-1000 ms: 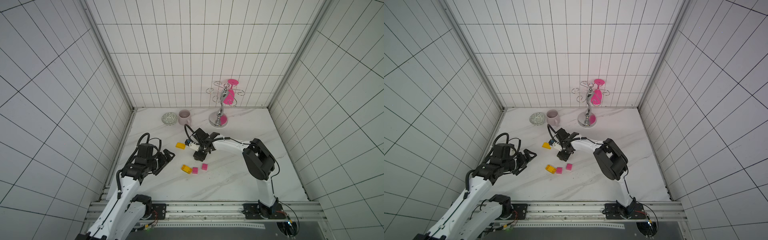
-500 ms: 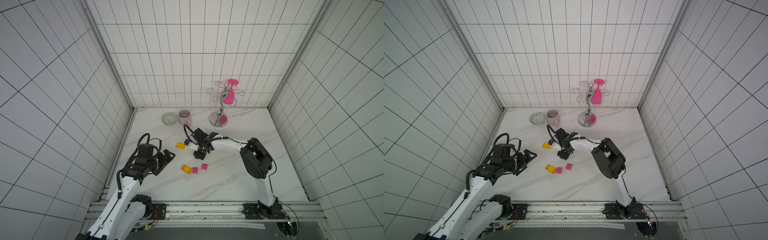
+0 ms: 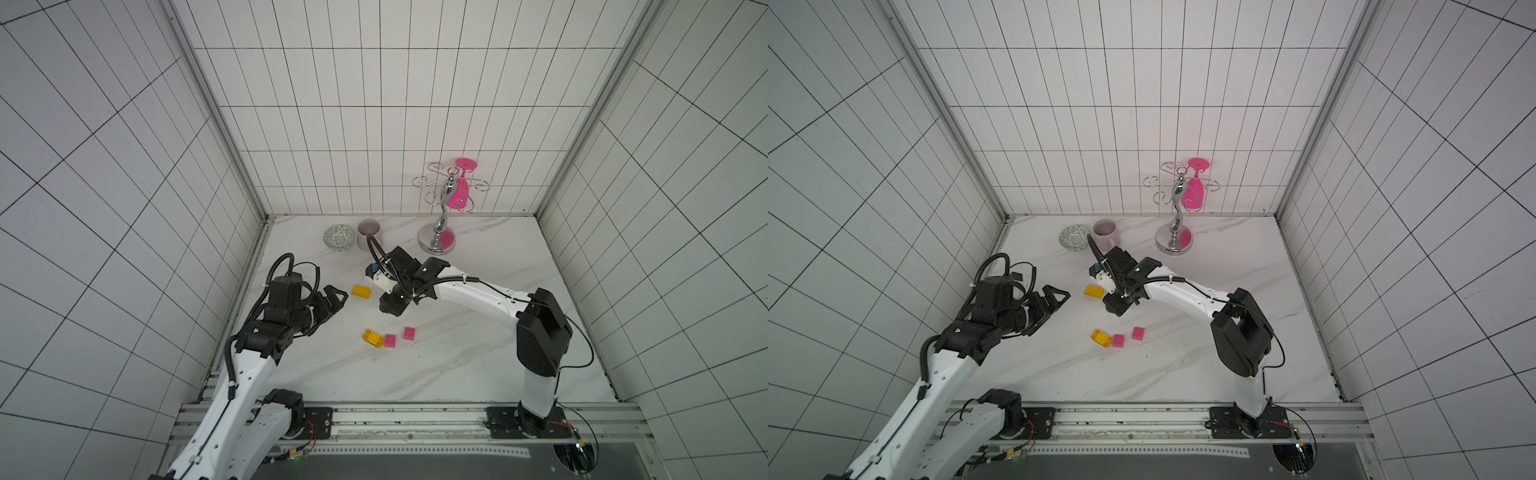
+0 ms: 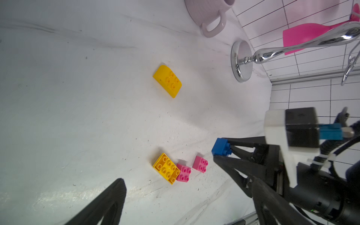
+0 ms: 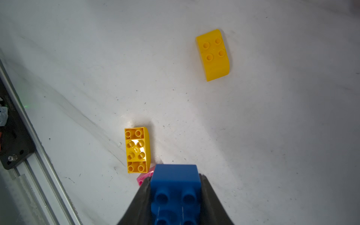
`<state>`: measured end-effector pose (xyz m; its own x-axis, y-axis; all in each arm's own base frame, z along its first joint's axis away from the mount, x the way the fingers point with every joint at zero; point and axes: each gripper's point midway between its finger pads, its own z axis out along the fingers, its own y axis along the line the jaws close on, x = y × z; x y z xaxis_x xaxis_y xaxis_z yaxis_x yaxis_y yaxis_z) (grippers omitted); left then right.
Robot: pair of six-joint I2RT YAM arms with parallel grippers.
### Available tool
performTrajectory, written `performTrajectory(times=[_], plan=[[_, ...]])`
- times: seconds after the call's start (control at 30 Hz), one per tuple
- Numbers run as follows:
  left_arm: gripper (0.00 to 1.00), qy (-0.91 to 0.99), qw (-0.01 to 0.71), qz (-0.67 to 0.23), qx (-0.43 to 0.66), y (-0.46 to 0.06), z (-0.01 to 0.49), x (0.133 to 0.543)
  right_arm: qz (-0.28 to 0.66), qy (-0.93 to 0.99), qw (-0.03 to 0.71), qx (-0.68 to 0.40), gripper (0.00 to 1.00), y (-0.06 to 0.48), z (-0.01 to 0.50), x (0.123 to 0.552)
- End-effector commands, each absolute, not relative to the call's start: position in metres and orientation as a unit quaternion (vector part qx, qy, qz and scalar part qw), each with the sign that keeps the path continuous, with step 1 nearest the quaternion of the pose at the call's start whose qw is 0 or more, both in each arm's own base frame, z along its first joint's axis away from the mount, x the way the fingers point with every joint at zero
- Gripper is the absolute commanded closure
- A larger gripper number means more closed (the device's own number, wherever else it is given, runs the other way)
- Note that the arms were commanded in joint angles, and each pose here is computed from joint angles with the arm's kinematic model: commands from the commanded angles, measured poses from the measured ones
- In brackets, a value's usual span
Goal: Assemble the letter s with lego
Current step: Assemble the lego brick with the lego brick.
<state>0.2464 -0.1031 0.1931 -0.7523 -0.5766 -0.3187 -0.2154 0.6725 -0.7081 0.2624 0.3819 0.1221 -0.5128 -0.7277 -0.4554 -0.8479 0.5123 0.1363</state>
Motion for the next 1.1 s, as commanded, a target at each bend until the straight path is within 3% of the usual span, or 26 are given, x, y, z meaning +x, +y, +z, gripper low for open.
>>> performTrajectory(times=[0.0,0.57,1.07], plan=[[0.02,0.876,0.287,-0.32,-0.217,-0.097,0.198,0.248,0.178,0.862,0.131,-0.457,0.78,0.389,0.109,0.236],[0.02,0.884,0.27,-0.313,-0.217,-0.096,0.181,0.238,0.154,0.852,0.099,-0.491,0.8,0.4,0.059,0.198],[0.02,0.888,0.264,-0.311,-0.211,-0.099,0.175,0.235,0.139,0.847,0.102,-0.503,0.82,0.399,0.043,0.201]])
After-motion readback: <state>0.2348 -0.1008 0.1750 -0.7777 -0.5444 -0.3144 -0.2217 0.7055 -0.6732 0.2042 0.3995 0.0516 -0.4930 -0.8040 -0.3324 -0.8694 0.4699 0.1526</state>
